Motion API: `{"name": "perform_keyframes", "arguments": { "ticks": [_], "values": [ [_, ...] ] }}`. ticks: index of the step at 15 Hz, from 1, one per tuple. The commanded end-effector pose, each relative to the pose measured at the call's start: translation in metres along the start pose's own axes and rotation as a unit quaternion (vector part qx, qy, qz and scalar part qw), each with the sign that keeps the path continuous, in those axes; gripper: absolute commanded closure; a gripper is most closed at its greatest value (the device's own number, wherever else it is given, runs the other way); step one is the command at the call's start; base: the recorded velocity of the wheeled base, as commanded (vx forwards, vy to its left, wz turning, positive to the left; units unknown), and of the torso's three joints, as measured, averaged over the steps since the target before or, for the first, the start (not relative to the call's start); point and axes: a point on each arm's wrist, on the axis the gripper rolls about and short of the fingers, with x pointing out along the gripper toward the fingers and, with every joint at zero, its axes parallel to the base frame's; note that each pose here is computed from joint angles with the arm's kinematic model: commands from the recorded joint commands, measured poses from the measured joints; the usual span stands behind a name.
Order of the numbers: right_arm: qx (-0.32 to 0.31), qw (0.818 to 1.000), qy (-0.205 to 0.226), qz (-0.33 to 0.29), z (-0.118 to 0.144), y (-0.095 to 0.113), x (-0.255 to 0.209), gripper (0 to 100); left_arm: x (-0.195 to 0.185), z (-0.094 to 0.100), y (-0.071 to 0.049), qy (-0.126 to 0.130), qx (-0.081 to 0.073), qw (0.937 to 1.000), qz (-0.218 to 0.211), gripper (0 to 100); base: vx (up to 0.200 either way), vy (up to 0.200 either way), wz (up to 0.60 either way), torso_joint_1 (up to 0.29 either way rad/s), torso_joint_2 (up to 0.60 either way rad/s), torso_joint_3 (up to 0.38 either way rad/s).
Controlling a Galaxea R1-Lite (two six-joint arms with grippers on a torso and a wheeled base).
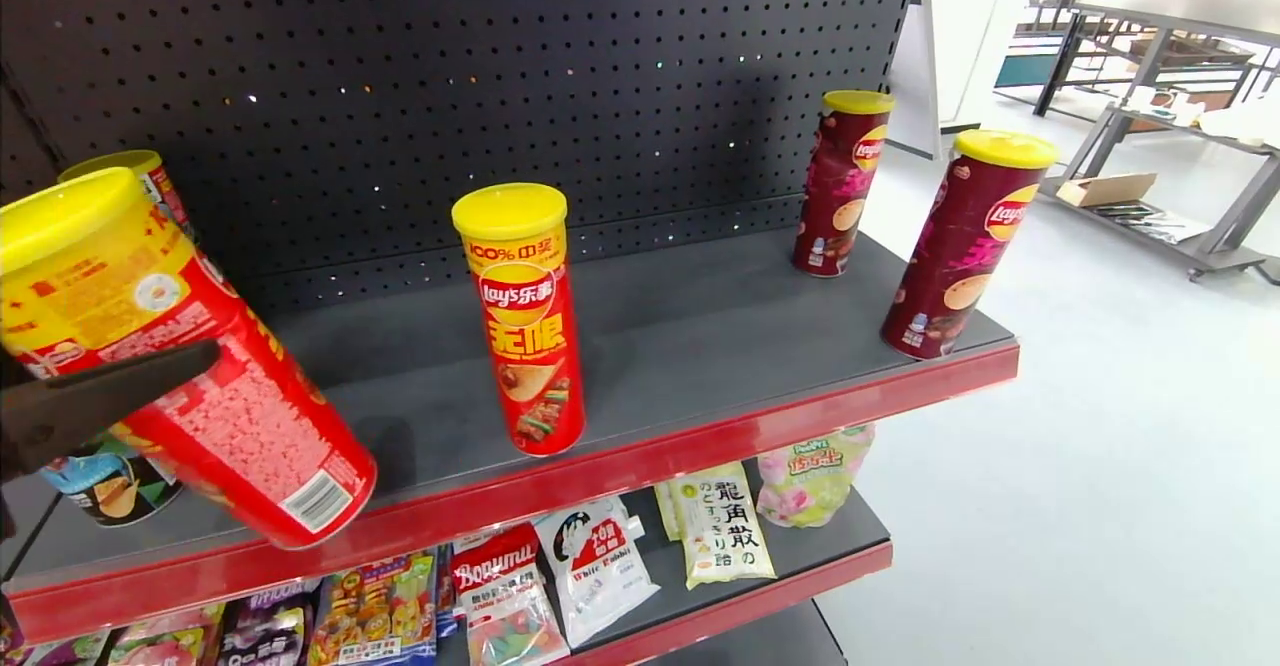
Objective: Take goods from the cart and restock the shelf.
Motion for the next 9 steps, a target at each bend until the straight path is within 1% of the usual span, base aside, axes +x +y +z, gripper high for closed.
{"name": "perform_keyframes", "arguments": {
  "ticks": [1,2,4,5,6,7,9],
  "values": [
    [0.000,1.000,0.000,0.000,0.000,0.000,0.000,0,0.033,0.000,0.020,0.042,-0.016,0.9990,0.007,100,0.000,0.000,0.00,0.000,0.00,0.000],
    [0.000,1.000,0.000,0.000,0.000,0.000,0.000,0,0.049,0.001,0.029,0.056,-0.017,0.9982,0.006,100,0.000,0.000,0.00,0.000,0.00,0.000],
    [0.000,1.000,0.000,0.000,0.000,0.000,0.000,0,0.074,0.006,0.043,0.071,0.001,0.9975,0.002,100,0.000,0.000,0.00,0.000,0.00,0.000],
    [0.000,1.000,0.000,0.000,0.000,0.000,0.000,0,0.087,0.009,0.049,0.074,0.001,0.9973,-0.003,100,0.000,0.000,0.00,0.000,0.00,0.000],
    [0.000,1.000,0.000,0.000,0.000,0.000,0.000,0,0.104,0.013,0.051,0.078,0.003,0.9968,-0.014,100,0.000,0.000,0.00,0.000,0.00,0.000],
    [0.000,1.000,0.000,0.000,0.000,0.000,0.000,0,0.120,0.016,0.058,0.082,0.004,0.9965,-0.010,100,0.000,0.000,0.00,0.000,0.00,0.000],
    [0.000,1.000,0.000,0.000,0.000,0.000,0.000,0,0.148,0.024,0.072,0.072,0.011,0.9974,0.003,100,0.000,0.000,0.00,0.000,0.00,0.000]
  ]
}}
